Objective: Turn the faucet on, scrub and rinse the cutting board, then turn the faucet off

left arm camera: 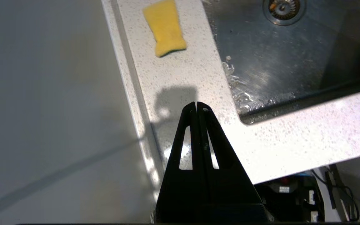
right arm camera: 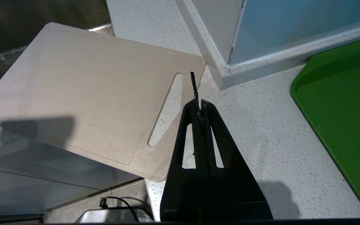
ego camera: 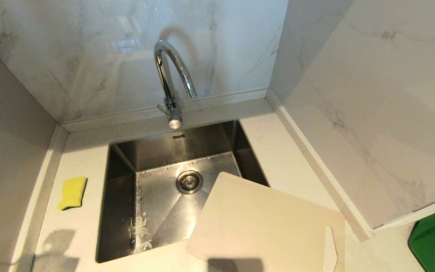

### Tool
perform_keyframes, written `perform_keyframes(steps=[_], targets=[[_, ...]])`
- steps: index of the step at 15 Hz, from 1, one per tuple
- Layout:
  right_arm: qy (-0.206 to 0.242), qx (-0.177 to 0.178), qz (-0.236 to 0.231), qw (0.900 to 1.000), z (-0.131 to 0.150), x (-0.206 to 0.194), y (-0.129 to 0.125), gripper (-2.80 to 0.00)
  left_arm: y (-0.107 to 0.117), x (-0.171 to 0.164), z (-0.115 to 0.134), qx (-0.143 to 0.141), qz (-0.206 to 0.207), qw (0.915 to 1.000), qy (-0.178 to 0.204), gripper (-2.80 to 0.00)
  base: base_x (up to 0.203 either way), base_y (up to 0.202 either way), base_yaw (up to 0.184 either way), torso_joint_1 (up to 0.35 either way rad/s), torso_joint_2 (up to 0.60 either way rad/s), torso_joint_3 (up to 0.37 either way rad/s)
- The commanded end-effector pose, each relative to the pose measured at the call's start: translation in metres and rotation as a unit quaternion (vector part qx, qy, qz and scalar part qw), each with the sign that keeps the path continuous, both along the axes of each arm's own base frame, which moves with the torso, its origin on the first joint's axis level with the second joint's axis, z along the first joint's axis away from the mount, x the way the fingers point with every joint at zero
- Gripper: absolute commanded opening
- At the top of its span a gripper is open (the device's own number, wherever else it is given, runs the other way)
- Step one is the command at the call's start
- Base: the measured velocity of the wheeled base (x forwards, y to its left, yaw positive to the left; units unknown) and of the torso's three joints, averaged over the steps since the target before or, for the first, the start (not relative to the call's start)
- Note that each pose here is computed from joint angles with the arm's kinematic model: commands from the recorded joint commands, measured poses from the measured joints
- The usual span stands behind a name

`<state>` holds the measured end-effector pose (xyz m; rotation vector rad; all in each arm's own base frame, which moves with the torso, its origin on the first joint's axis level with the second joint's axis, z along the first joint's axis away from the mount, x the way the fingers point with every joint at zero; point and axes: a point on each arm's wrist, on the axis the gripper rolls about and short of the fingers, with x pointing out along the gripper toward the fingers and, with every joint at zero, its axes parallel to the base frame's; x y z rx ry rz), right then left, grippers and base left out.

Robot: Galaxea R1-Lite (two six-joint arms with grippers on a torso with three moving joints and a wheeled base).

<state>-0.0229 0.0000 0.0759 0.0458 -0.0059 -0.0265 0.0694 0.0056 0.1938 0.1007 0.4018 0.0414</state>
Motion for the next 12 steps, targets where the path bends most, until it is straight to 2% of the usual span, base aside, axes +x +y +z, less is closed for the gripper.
perform_keyframes(steps=[1,5,7,9,12], targets=[[0.0,0.0,0.0,1.0,0.0,0.0,0.0,-2.8,-0.004,-0.04,-0.024,0.01,-0.007,0.9984,-0.055,-2.8,0.0,0.0,0.0,0.0,0.0,0.0],[0.0,0.0,0.0,1.0,0.0,0.0,0.0,-2.8,-0.007,-0.072,-0.074,0.017,-0.012,0.9957,-0.091,-2.8,0.0,0.0,0.0,0.0,0.0,0.0],[0.0,0.0,0.0,1.0,0.0,0.0,0.0,-2.8,-0.007,-0.074,-0.099,0.017,-0.012,0.997,-0.075,-2.8,0.0,0.0,0.0,0.0,0.0,0.0],[0.0,0.0,0.0,1.0,0.0,0.0,0.0,-2.8,-0.007,-0.072,-0.114,0.003,-0.007,0.9974,-0.071,-2.8,0.0,0.0,0.0,0.0,0.0,0.0],[0.0,0.0,0.0,1.0,0.0,0.0,0.0,-2.8,-0.007,-0.072,-0.115,-0.008,-0.003,0.9972,-0.075,-2.8,0.0,0.0,0.0,0.0,0.0,0.0]])
